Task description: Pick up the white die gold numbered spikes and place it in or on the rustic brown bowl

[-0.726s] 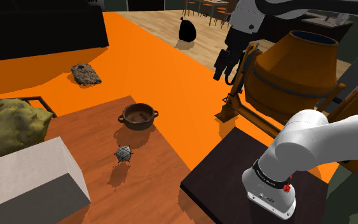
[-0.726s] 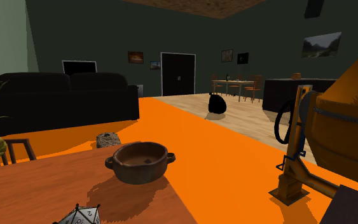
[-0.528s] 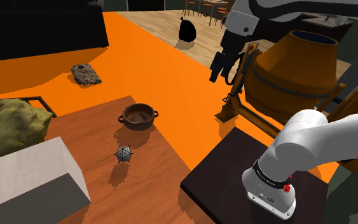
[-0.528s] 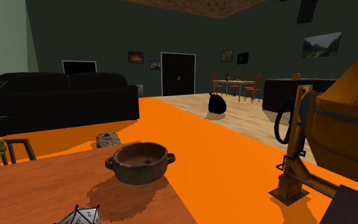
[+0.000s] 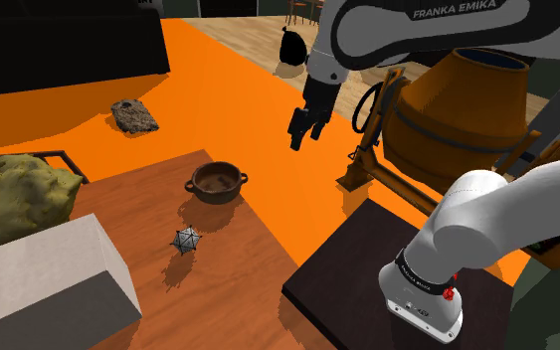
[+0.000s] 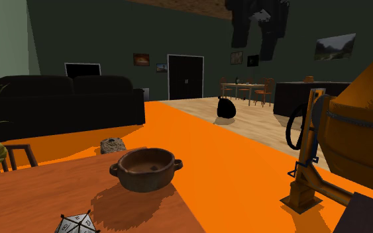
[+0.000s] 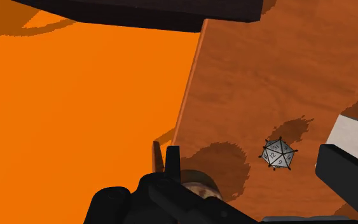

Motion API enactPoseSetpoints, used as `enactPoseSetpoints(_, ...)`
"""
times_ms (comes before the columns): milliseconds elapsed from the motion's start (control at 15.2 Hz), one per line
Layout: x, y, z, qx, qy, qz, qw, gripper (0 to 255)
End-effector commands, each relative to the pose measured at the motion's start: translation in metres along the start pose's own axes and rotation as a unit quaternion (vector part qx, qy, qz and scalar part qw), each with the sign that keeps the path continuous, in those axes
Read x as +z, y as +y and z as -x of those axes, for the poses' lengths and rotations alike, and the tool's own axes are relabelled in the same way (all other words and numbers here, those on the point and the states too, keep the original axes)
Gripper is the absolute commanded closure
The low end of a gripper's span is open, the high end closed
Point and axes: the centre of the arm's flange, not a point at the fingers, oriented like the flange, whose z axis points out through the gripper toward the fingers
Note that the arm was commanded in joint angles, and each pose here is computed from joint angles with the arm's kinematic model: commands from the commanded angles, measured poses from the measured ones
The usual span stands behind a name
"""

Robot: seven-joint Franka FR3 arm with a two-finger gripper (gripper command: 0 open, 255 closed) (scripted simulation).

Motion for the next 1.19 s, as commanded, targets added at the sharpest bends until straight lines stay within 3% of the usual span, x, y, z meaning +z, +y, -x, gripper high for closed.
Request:
enactPoseSetpoints(0, 0.023, -0.013, -0.016, -0.003, -0.003, 0.0, 1.0, 0)
enactPoseSetpoints(1122, 0.188, -0.123, -0.132, -0.026, -0.029, 0.007, 0.9992, 0)
